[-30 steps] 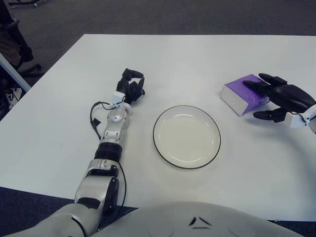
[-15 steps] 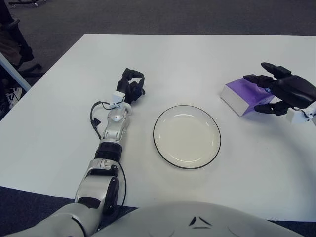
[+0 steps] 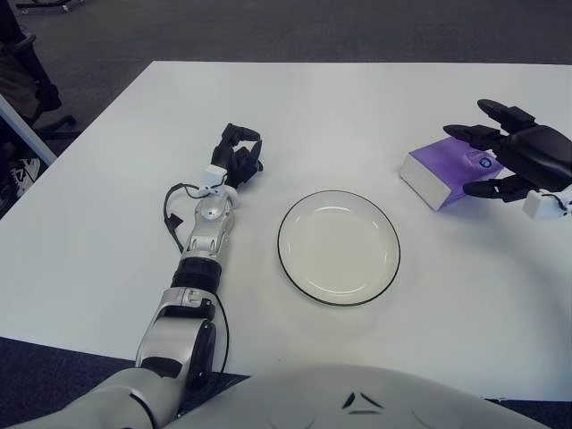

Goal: Put the tissue paper into the plate.

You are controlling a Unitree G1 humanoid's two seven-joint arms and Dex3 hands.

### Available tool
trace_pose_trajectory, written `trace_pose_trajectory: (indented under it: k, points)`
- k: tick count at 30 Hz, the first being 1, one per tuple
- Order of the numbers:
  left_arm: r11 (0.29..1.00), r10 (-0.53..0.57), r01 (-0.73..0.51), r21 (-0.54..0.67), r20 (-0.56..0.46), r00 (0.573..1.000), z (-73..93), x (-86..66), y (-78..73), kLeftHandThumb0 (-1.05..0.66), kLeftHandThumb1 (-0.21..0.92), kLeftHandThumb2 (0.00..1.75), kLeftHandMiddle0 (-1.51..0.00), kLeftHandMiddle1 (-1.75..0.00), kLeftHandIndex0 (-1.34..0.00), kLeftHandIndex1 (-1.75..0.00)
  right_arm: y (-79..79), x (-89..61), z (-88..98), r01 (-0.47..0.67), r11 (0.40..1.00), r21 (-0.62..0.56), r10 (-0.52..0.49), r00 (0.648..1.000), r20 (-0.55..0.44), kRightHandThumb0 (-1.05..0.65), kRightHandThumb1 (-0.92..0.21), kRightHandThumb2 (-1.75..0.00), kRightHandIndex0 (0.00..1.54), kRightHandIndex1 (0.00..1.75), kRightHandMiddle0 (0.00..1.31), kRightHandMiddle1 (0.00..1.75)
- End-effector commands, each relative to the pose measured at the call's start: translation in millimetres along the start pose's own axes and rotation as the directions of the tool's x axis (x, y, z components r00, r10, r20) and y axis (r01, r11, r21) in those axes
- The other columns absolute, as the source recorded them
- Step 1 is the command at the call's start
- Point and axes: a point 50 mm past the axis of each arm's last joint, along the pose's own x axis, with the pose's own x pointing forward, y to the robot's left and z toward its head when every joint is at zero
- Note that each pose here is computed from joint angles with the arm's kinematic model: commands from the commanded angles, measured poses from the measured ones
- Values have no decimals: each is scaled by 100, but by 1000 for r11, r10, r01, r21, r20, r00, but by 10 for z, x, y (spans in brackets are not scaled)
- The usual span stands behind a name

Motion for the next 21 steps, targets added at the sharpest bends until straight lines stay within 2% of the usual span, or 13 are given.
trace_pose_trajectory:
  k: [1,13,21]
  points:
    - [999,19,-24,-27,-175,984,-444,-307,-42,-35,92,40,-70,-174,-33,-162,-73,59,26,-1,999,-32,2,1000,17,-85,-92,-66,34,0,36,1]
    - [999,21,-26,-29,-173,985,-445,-314,-41,-35,92,40,-69,-174,-33,-162,-11,181,67,-178,984,-29,178,984,22,-88,-92,-68,29,0,35,0]
    - [999,22,-28,-31,-170,985,-443,-320,-39,-35,92,40,-69,-174,-33,-162,116,274,48,-266,964,23,266,964,22,-90,-92,-69,24,0,31,0]
